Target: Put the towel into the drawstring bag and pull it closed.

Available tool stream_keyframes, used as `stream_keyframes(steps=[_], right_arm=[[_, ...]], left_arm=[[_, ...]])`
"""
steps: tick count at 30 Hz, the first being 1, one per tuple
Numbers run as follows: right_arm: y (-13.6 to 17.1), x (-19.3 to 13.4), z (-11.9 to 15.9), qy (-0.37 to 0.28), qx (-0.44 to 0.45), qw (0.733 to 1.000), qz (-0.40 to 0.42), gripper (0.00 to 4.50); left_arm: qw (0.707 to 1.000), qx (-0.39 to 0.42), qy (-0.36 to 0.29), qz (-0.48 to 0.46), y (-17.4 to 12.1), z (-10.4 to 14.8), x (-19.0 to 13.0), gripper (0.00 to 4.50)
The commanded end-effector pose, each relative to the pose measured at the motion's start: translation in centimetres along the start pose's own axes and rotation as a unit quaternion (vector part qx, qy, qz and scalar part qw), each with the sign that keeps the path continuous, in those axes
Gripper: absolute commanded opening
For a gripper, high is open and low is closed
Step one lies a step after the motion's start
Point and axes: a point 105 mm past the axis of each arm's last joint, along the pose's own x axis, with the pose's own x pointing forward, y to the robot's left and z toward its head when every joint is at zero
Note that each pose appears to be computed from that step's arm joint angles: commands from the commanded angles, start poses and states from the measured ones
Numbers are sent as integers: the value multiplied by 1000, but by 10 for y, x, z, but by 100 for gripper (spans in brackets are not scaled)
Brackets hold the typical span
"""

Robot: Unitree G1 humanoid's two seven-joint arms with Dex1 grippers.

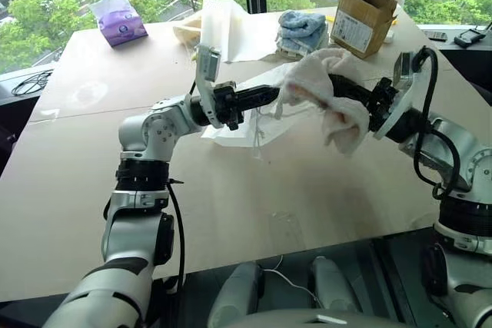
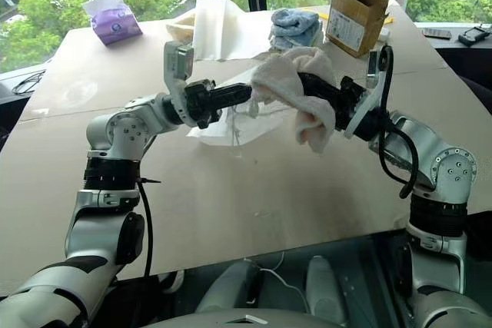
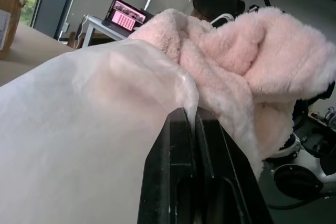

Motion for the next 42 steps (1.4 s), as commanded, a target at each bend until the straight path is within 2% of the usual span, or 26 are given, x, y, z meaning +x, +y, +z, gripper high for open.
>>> stream_keyframes(steps=[1, 4, 8, 13, 17, 19, 21, 26, 31, 33, 37, 42], right_arm=[[8, 5, -13, 27, -16, 1000, 2, 1], [-4, 5, -35, 86, -73, 993, -36, 1], [-15, 2, -44, 128, -137, 980, -60, 1], [-17, -11, -65, 216, -233, 947, -43, 1], [-14, -14, -68, 241, -290, 926, -22, 1], [-16, -9, -60, 222, -314, 923, -30, 1], [-18, -1, -49, 192, -310, 930, -41, 1], [-13, 20, -41, 124, -212, 969, -23, 1], [-15, 35, -48, 118, -157, 980, -44, 1], [-11, 46, -35, 52, -114, 991, -44, 1], [-12, 53, -16, -42, -30, 997, -57, 1], [-21, 56, -14, -88, 15, 992, -91, 1]], left_arm=[[999, 28, -7, -25, -11, 15, 5, 0], [999, 27, -13, -27, -12, 17, 6, 0], [999, 24, -22, -26, -11, 21, 5, 0], [999, 23, -23, -25, -11, 21, 5, 0], [999, 20, -22, -27, -12, 19, 6, 0], [999, 16, -20, -31, -13, 17, 6, 0], [999, 11, -17, -38, -15, 14, 8, 0], [998, -1, -10, -56, -22, 7, 13, 0], [998, -10, -11, -60, -24, 4, 14, 0], [998, -12, -11, -61, -24, 3, 14, 0], [998, -12, -15, -55, -22, 4, 13, 0], [998, -13, -17, -55, -21, 5, 12, 0]])
